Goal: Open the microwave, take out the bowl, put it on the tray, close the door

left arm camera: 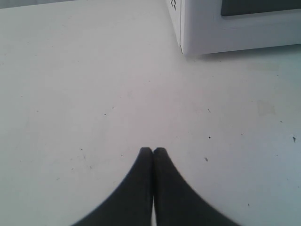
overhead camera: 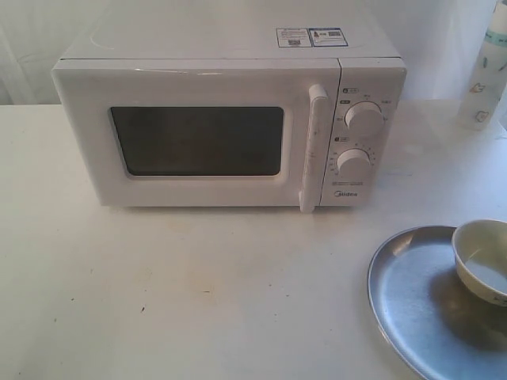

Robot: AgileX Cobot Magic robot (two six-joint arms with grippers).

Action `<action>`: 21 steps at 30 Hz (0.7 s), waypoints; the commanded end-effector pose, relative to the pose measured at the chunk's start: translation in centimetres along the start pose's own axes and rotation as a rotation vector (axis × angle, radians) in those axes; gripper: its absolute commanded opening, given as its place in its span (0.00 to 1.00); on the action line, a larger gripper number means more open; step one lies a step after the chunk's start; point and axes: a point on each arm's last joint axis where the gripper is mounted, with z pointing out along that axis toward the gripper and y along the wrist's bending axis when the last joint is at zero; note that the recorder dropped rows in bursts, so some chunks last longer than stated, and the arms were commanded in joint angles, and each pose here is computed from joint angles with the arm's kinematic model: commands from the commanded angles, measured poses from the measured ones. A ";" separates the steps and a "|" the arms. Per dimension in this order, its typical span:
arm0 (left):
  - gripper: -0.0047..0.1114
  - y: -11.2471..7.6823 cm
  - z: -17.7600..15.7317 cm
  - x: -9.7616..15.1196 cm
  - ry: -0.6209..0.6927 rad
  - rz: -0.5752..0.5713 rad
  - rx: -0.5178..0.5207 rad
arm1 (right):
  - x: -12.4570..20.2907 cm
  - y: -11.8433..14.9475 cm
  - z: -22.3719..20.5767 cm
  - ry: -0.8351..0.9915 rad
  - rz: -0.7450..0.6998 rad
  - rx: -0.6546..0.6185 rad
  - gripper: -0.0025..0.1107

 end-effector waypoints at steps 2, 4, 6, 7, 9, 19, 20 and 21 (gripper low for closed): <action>0.04 -0.1 0.0 -0.1 -0.003 -0.010 0.010 | 0.1 -0.1 0.0 0.000 0.002 0.019 0.02; 0.04 -0.1 0.0 -0.1 -0.003 -0.010 0.010 | 0.2 -0.2 0.0 0.004 0.006 0.035 0.02; 0.04 -0.1 0.0 -0.1 -0.003 -0.010 0.010 | 0.2 -0.3 0.0 0.005 0.011 0.055 0.02; 0.04 -0.1 0.0 -0.1 -0.003 -0.010 0.010 | 0.2 -0.4 0.0 0.006 0.014 0.065 0.02; 0.04 -0.1 0.0 -0.1 -0.003 -0.010 0.010 | 0.2 -0.4 0.0 0.006 0.015 0.070 0.02; 0.04 -0.1 0.0 -0.1 -0.003 -0.010 0.010 | 0.2 -0.4 0.0 0.007 0.017 0.077 0.02; 0.04 -0.1 0.0 -0.1 -0.003 -0.010 0.010 | 0.2 -0.5 0.0 0.007 0.018 0.083 0.02; 0.04 -0.1 0.0 -0.1 -0.003 -0.010 0.010 | 0.2 -0.5 0.0 0.008 0.021 0.094 0.02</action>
